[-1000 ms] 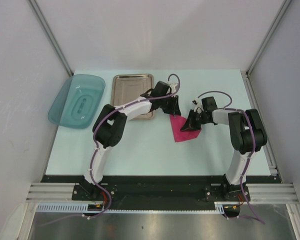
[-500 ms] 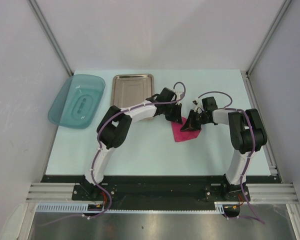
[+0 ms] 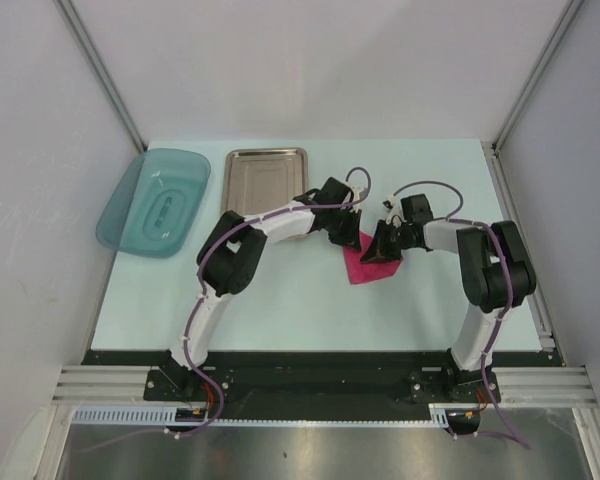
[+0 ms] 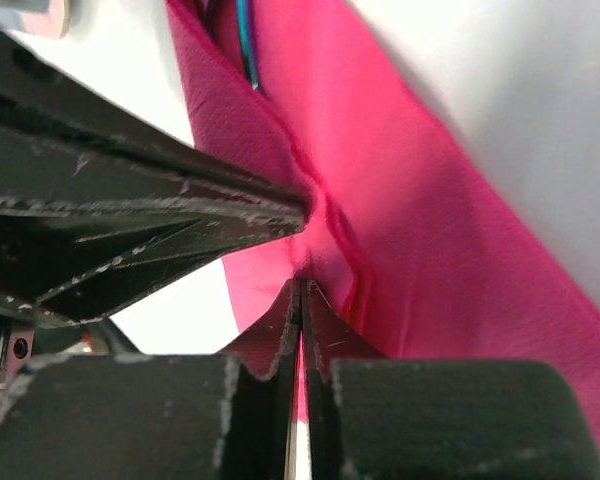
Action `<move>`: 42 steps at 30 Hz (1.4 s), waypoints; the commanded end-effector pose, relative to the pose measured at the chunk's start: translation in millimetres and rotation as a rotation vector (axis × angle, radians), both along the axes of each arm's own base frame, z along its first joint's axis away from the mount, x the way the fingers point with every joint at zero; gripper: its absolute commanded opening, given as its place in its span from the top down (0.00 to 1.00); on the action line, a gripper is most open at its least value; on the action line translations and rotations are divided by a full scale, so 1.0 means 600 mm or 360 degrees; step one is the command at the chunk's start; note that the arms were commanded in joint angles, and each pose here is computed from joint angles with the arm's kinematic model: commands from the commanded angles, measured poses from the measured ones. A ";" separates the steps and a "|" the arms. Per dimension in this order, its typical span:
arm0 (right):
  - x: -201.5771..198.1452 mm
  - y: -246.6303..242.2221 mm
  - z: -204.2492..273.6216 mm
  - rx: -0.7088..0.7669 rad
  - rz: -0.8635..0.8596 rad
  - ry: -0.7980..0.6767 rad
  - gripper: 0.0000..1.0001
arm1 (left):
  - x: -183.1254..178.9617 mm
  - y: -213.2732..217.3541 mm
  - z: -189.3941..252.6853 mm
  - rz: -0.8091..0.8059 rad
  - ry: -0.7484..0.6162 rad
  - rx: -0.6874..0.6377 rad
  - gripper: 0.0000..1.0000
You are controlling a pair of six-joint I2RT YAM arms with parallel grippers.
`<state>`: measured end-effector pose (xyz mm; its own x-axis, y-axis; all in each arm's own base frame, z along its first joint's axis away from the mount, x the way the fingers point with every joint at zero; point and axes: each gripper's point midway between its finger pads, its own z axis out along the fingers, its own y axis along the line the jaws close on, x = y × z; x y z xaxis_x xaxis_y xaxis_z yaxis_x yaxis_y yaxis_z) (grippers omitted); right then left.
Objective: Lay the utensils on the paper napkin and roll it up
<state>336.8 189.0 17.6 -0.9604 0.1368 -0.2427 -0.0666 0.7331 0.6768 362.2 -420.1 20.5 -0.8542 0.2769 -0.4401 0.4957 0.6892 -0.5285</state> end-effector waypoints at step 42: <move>-0.063 -0.026 -0.032 -0.0233 0.0083 0.0122 0.93 | -0.005 0.018 -0.054 -0.0106 0.0014 0.0132 0.99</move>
